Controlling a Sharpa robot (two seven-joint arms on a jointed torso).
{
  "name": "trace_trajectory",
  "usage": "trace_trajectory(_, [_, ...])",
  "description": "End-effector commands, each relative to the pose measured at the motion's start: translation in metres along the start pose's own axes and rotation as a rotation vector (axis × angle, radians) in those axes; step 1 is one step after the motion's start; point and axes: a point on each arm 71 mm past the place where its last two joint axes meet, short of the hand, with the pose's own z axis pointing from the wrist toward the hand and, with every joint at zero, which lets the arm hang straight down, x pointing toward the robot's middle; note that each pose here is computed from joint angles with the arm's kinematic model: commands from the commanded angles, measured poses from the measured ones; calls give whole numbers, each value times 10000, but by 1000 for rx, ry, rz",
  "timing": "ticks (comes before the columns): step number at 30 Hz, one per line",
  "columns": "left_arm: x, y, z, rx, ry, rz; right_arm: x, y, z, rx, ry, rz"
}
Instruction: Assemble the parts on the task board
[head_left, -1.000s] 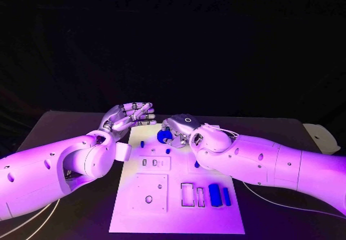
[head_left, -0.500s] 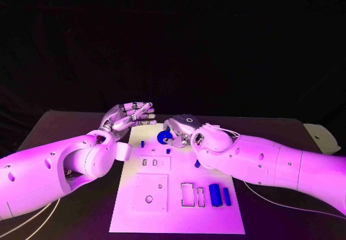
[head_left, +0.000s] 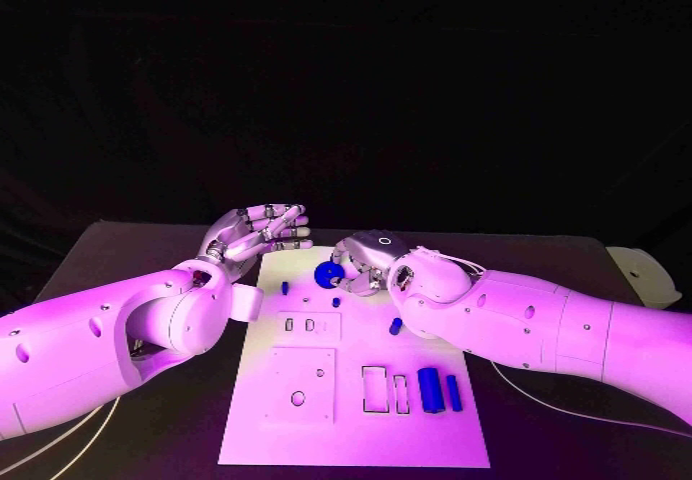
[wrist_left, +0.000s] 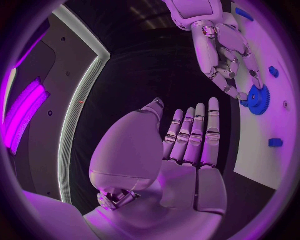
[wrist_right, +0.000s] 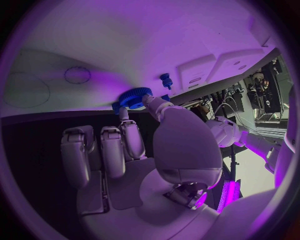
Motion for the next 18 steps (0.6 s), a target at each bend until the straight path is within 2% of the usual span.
trace_trajectory(1, [12,-15,4,11,10,-6,19,-27,-14,9,27,5])
trace_trajectory(11, [-2,-18,-3,11,6,-4,15,-161,-96,39,48,19])
trace_trajectory(15, [-8,-20,-7,11,5,-3,-18,-216,-151,46,30,23])
trace_trajectory(18, [-16,-22,-11,11,2,-2,-91,-276,-228,49,-10,37])
